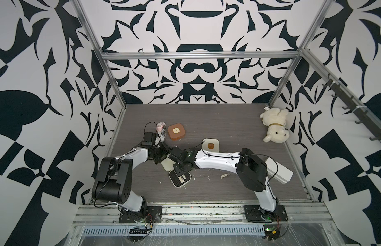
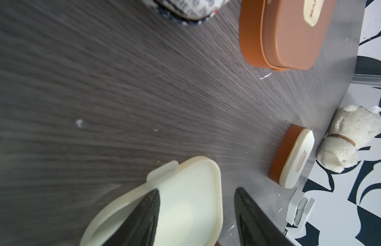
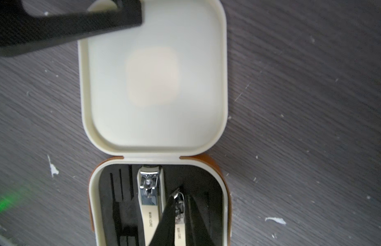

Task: Organize nail clipper sets
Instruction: Place the nail clipper in the storage box.

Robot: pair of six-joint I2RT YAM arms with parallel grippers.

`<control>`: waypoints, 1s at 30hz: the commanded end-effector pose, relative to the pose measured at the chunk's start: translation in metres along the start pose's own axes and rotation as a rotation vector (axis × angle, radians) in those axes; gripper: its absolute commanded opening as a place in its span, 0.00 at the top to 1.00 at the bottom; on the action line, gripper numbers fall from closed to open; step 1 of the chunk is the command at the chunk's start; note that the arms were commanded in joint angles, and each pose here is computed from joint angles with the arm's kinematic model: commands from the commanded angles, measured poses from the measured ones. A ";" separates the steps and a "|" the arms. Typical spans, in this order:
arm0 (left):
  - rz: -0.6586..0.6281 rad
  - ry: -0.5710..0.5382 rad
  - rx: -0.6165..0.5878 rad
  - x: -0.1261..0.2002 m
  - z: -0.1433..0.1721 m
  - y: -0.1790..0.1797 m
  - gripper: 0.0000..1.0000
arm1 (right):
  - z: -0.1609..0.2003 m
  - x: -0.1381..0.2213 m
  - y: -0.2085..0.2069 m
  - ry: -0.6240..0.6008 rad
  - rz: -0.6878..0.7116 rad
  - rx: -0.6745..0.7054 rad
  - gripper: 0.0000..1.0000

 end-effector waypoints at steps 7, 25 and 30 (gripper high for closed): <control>-0.131 0.050 0.050 -0.004 0.018 0.036 0.39 | 0.009 -0.008 -0.008 0.029 0.042 -0.026 0.86; -0.131 0.050 0.051 -0.004 0.018 0.036 0.40 | 0.001 0.003 -0.002 -0.005 0.027 -0.027 0.82; -0.131 0.049 0.050 -0.004 0.018 0.036 0.40 | -0.011 0.018 -0.001 -0.047 0.018 -0.027 0.80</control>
Point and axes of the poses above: each gripper's point midway between its finger pads, its own x axis back along the fingers, its own y axis along the line the jaws close on, z = x × y, the point moved 2 cm from there along x, back along the fingers, and after that the axes turned 5 degrees about x, right-handed, at the moved point
